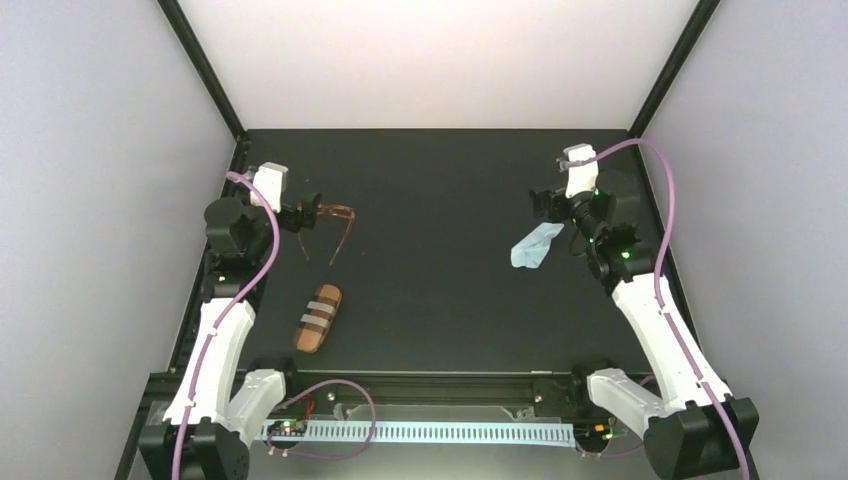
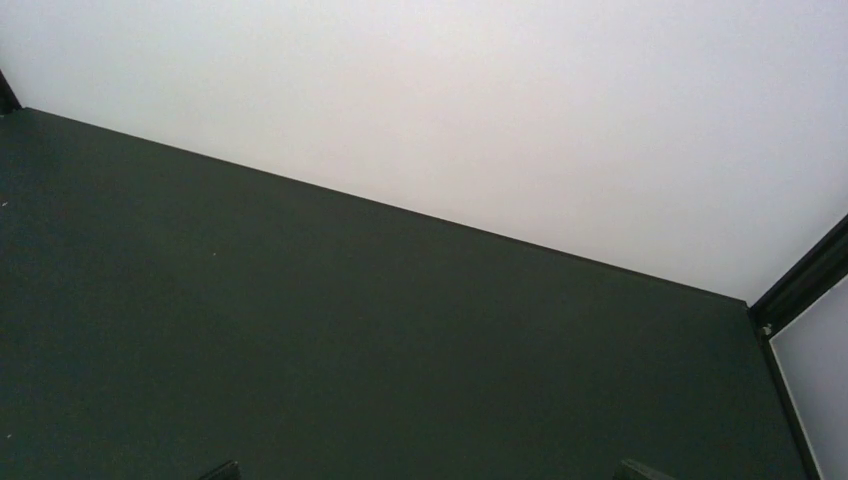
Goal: Organize the sunglasses
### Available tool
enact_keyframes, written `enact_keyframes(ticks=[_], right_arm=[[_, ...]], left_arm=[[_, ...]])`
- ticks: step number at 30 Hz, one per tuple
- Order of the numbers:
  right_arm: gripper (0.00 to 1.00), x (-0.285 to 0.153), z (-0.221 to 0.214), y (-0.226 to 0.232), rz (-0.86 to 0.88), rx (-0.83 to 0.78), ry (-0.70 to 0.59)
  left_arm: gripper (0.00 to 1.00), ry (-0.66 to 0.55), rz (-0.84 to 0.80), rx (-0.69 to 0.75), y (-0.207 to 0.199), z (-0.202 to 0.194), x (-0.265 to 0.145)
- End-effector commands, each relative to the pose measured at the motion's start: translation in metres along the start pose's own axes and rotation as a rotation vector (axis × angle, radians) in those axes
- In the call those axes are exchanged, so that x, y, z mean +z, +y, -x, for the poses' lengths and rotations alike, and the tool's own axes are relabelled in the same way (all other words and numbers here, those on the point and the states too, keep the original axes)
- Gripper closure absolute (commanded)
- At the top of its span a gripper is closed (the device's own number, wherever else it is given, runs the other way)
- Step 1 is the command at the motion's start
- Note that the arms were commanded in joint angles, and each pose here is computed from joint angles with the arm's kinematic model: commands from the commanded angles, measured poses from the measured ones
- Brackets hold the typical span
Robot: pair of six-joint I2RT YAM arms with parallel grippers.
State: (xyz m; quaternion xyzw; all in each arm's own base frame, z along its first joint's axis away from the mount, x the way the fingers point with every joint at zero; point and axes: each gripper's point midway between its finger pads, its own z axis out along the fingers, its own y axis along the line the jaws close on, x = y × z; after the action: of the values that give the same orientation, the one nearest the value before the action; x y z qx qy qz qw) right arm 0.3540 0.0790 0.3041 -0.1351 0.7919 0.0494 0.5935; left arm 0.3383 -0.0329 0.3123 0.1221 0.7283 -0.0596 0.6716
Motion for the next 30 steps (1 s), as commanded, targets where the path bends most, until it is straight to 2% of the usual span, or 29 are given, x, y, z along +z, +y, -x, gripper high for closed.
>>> enact_keyframes(ticks=[1, 13, 17, 19, 23, 30], right_arm=[[0.00, -0.006, 0.000, 0.008, 0.040, -0.016, -0.011], [0.00, -0.008, -0.002, 0.011, 0.049, -0.019, -0.019], [0.00, -0.010, -0.002, 0.009, 0.041, -0.029, -0.026], [0.00, -0.012, 0.000, 0.009, 0.035, -0.035, -0.033], [0.00, -0.010, -0.004, 0.011, 0.046, -0.049, -0.029], [0.00, -0.006, -0.009, 0.011, 0.046, -0.075, -0.018]], left_arm=[[0.01, -0.006, -0.053, -0.025, -0.008, 0.000, -0.005], [0.01, -0.020, -0.098, -0.012, -0.016, 0.004, -0.008], [0.01, 0.018, -0.157, 0.080, -0.025, -0.002, -0.010], [0.01, 0.055, -0.261, 0.191, -0.043, -0.017, -0.015], [0.01, 0.187, -0.513, 0.485, -0.079, -0.074, -0.039], [0.01, 0.496, -0.653, 0.584, -0.090, -0.160, -0.079]])
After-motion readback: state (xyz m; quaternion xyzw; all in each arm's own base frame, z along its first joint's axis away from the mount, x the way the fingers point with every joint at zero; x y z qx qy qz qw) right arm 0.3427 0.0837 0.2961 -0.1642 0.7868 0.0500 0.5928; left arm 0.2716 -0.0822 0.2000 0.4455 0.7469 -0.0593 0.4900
